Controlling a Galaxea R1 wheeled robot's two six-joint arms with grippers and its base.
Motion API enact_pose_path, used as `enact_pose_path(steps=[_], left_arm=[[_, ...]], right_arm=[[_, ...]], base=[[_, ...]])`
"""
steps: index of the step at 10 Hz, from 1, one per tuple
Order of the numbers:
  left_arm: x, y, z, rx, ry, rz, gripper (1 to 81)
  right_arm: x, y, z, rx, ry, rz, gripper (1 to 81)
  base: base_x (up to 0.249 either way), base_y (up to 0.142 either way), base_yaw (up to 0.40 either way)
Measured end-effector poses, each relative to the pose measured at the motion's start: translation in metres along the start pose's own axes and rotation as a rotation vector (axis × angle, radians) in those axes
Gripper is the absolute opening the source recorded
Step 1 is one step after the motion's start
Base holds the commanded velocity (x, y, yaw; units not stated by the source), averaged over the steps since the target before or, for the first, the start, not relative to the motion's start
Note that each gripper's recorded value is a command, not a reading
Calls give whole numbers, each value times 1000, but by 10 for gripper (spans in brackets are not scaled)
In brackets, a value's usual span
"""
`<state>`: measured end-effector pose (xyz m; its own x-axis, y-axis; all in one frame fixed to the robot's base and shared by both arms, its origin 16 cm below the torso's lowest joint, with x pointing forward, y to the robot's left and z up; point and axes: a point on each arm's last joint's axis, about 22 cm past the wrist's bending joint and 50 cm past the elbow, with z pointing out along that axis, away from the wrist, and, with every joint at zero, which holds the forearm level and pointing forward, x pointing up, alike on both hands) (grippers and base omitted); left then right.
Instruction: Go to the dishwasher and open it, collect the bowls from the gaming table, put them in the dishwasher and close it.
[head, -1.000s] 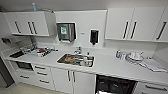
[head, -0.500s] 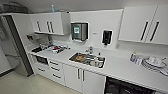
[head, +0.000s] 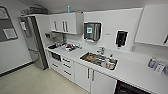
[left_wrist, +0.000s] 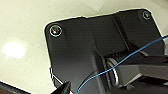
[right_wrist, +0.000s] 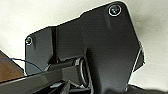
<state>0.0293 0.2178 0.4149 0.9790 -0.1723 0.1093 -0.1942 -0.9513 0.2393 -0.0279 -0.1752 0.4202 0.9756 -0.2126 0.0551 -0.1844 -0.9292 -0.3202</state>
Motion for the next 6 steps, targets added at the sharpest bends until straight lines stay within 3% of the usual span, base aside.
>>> enact_pose_path(steps=[6], left_arm=[[5, 4, 1, -5, 5, 0, 811]], right_arm=[[-1, -4, 1, 5, 1, -13, 811]], base=[[0, 0, 357]])
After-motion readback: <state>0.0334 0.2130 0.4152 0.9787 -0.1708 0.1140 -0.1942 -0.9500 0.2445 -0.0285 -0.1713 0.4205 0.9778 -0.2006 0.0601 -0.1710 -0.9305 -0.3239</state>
